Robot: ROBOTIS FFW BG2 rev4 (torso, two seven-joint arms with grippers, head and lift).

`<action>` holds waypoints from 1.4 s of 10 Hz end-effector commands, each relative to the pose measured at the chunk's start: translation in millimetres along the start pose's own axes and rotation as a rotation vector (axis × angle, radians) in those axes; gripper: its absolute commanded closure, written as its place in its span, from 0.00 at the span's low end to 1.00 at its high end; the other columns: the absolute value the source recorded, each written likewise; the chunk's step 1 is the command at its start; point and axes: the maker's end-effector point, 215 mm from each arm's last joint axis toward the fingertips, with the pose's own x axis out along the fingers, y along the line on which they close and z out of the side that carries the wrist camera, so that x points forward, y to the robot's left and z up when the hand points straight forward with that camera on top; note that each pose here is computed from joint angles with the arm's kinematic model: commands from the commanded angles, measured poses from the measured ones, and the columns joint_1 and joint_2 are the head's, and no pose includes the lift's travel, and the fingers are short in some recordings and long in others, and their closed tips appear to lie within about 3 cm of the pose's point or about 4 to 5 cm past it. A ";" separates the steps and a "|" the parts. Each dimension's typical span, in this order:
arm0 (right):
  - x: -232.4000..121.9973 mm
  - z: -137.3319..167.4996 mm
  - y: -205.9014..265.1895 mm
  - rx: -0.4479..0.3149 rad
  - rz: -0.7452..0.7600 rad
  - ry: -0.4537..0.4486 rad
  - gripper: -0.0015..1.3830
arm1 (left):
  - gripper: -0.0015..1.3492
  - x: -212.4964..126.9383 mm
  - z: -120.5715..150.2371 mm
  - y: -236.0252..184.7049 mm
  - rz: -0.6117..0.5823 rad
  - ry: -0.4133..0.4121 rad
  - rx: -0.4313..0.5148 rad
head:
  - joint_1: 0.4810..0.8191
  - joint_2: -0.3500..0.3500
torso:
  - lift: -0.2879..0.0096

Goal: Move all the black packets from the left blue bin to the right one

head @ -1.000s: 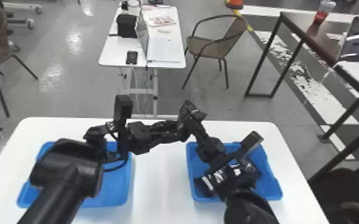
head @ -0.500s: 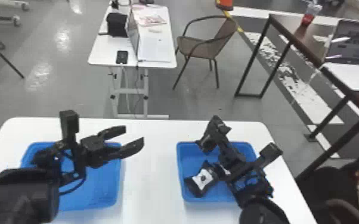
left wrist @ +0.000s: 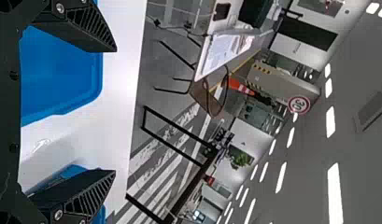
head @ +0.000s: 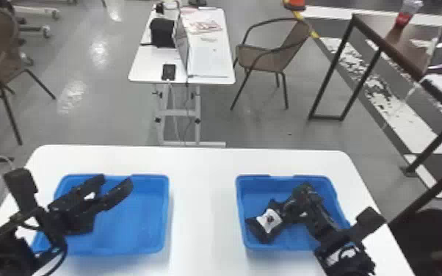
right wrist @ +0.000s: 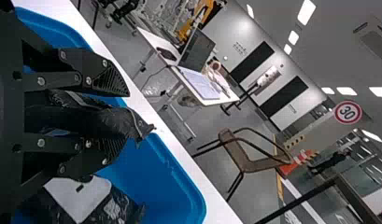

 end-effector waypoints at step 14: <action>-44.1 137.6 167.3 -0.061 0.271 -0.424 0.21 | 0.14 -24.0 -90.9 137.0 0.573 0.523 -0.044 | 0.63 0.54 | 0.97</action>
